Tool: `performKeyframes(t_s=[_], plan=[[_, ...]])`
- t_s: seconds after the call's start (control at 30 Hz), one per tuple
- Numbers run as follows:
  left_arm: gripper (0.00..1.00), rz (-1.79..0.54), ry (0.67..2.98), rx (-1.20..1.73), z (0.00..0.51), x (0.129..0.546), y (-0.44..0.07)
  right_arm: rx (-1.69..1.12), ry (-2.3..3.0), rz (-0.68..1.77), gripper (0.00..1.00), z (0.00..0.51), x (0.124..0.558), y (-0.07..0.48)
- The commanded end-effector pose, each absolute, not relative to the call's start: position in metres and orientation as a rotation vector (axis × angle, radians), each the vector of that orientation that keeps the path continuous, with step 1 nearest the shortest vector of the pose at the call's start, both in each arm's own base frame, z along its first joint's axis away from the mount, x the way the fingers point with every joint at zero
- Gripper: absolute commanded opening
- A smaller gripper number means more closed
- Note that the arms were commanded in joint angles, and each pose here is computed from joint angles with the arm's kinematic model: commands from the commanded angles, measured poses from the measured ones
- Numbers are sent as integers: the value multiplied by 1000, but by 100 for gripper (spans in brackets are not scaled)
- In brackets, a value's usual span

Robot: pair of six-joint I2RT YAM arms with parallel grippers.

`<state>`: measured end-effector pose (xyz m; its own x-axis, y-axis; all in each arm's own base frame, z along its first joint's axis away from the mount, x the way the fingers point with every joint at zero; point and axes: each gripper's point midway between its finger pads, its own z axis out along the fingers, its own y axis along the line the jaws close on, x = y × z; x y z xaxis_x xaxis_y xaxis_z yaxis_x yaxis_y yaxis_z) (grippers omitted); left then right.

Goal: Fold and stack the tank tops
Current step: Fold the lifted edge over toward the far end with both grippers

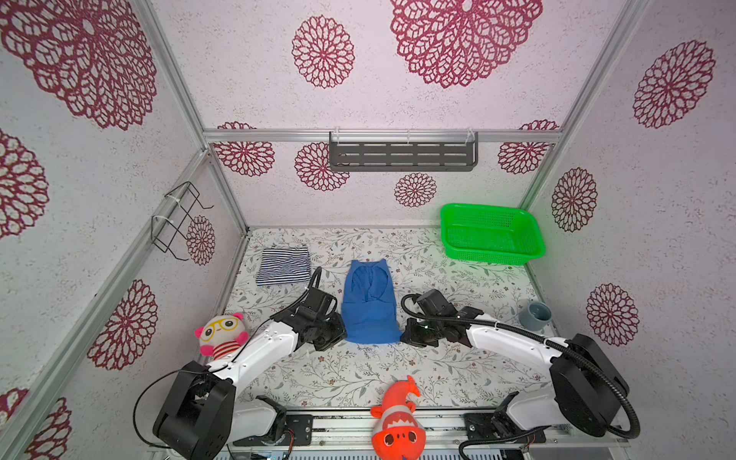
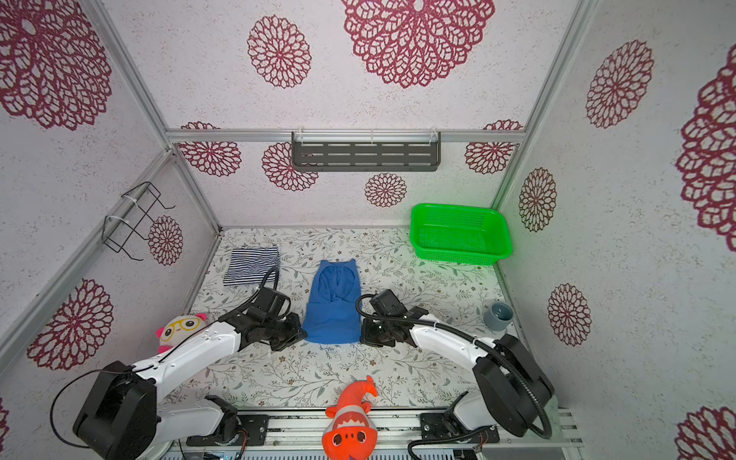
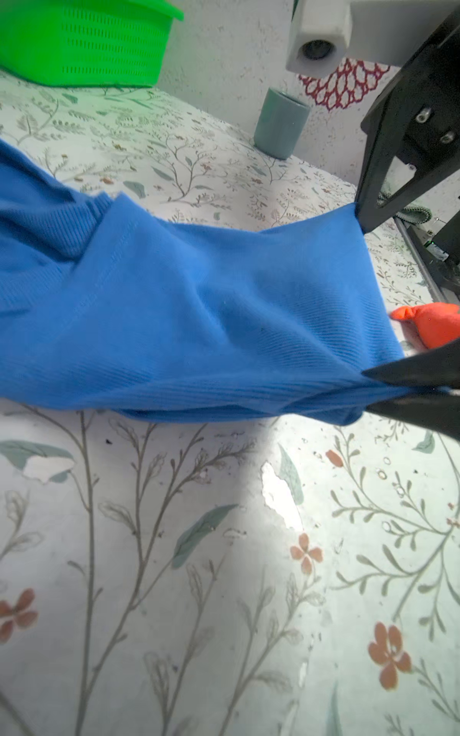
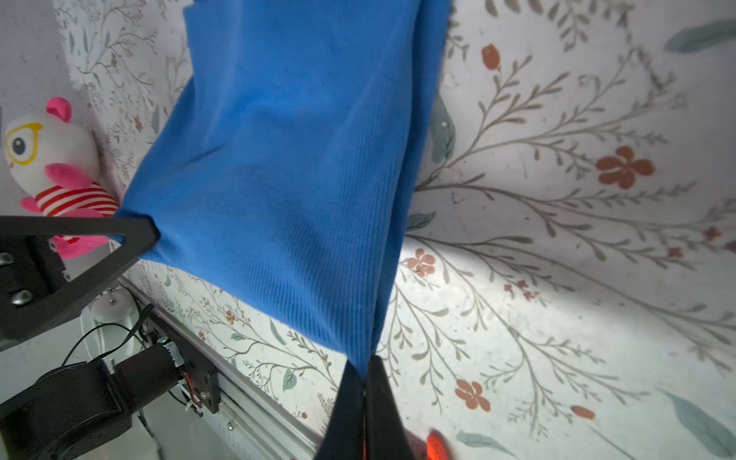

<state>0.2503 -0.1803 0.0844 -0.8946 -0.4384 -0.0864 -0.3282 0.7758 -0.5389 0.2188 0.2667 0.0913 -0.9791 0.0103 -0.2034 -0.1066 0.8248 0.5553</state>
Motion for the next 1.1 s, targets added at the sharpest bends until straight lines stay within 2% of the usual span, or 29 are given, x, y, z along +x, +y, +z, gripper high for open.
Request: performKeyframes(t_s=[0.0,0.13,0.4,0.77,1.07], plan=[[0,-737,2702,-562,118,265,-178,-148,2747,812,0,121,230,261],[0,-717,2634,-472,148,295,-180,-187,2677,783,0,134,256,262],[0,-753,2600,-366,152,354,-189,-295,2582,691,0,153,324,268],[0,-810,2567,-323,139,440,-185,-334,2515,614,0,161,407,268],[0,-865,2561,-348,103,509,-172,-317,2506,623,0,133,479,278]])
